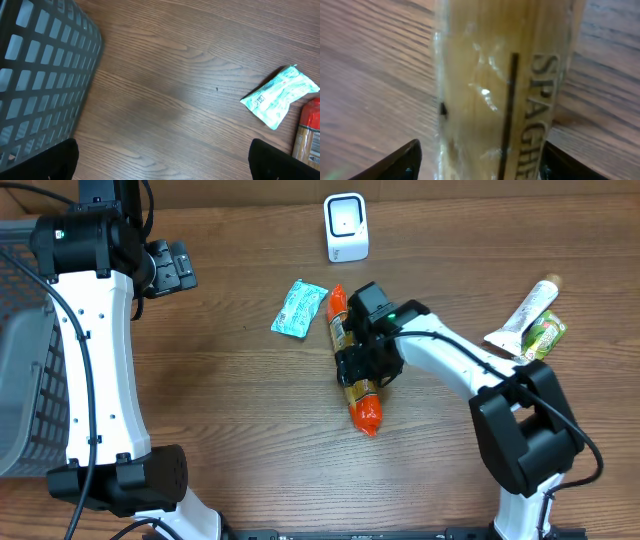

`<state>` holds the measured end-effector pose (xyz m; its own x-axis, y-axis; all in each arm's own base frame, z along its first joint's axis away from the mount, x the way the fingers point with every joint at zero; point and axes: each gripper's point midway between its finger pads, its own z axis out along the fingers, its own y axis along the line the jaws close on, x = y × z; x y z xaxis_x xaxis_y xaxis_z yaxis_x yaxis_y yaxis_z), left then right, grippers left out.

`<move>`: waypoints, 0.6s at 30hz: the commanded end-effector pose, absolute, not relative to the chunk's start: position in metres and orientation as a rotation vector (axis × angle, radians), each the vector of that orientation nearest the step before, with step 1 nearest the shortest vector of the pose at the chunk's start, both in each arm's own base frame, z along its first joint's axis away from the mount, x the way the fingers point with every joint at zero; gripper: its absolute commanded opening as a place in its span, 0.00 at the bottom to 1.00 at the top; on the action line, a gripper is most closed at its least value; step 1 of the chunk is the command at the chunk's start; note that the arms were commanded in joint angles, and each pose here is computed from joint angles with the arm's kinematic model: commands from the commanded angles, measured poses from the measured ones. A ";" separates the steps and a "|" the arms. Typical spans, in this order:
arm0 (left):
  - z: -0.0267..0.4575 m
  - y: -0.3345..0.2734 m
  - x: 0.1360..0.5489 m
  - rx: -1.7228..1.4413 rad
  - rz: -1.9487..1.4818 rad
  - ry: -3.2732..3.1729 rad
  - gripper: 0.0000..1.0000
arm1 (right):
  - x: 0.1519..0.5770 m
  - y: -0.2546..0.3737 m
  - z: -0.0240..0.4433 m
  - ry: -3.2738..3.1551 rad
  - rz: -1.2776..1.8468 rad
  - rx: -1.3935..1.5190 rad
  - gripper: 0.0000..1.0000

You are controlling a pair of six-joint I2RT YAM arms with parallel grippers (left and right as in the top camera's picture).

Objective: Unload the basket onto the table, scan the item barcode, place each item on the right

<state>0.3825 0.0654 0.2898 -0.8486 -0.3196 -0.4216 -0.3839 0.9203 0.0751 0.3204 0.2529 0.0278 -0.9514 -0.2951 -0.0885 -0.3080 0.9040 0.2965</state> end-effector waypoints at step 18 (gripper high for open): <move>0.295 0.067 0.382 -0.524 0.226 2.650 1.00 | 0.343 0.257 0.001 3.220 0.303 -0.442 0.07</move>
